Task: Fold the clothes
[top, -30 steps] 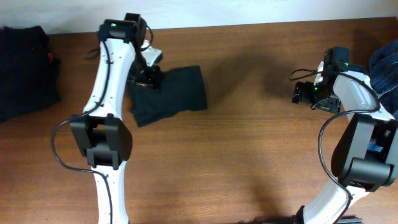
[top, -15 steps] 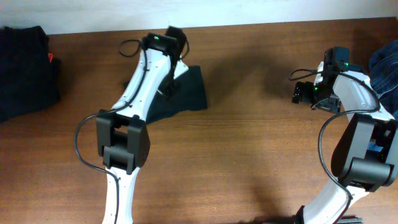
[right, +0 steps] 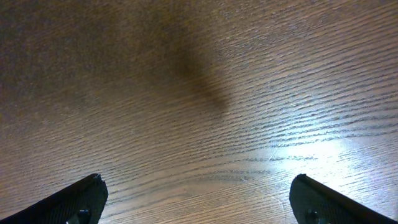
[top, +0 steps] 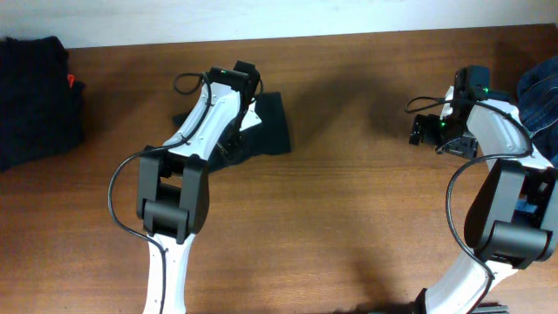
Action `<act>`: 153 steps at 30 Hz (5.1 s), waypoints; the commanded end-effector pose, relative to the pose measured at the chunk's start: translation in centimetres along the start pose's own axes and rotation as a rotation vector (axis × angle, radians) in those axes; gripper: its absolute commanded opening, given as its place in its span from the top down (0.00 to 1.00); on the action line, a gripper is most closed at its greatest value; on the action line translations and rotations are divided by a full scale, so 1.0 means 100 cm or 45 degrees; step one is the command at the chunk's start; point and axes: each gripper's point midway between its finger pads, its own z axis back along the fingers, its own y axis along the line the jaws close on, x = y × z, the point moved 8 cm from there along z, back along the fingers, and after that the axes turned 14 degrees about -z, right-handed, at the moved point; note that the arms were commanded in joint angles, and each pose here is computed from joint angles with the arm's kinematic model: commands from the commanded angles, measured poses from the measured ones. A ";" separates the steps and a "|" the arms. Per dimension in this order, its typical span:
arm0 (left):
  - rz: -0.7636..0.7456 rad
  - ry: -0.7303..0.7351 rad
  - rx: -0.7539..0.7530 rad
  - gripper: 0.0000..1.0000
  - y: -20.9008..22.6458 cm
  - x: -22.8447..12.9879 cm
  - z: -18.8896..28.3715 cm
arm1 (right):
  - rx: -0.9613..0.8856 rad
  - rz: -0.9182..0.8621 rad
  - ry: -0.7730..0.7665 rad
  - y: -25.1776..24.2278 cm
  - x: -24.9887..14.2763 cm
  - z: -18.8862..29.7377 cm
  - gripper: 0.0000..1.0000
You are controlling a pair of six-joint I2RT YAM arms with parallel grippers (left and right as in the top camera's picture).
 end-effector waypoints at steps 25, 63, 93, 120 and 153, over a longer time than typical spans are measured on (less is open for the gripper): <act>-0.161 -0.137 -0.135 0.09 -0.025 0.011 -0.028 | 0.019 -0.014 -0.038 0.001 0.005 0.010 0.01; -0.204 -0.098 -0.033 1.00 -0.018 0.012 -0.028 | 0.019 -0.013 -0.038 0.001 0.005 0.010 0.01; 0.636 -0.753 0.017 1.00 0.085 -0.058 0.113 | 0.019 -0.013 -0.038 0.001 0.005 0.010 0.01; 1.638 -0.876 0.298 1.00 0.195 -0.323 0.074 | 0.019 -0.013 -0.038 0.001 0.005 0.010 0.01; 1.771 -1.647 -0.415 1.00 0.226 -0.290 0.072 | 0.019 -0.013 -0.038 0.001 0.005 0.010 0.01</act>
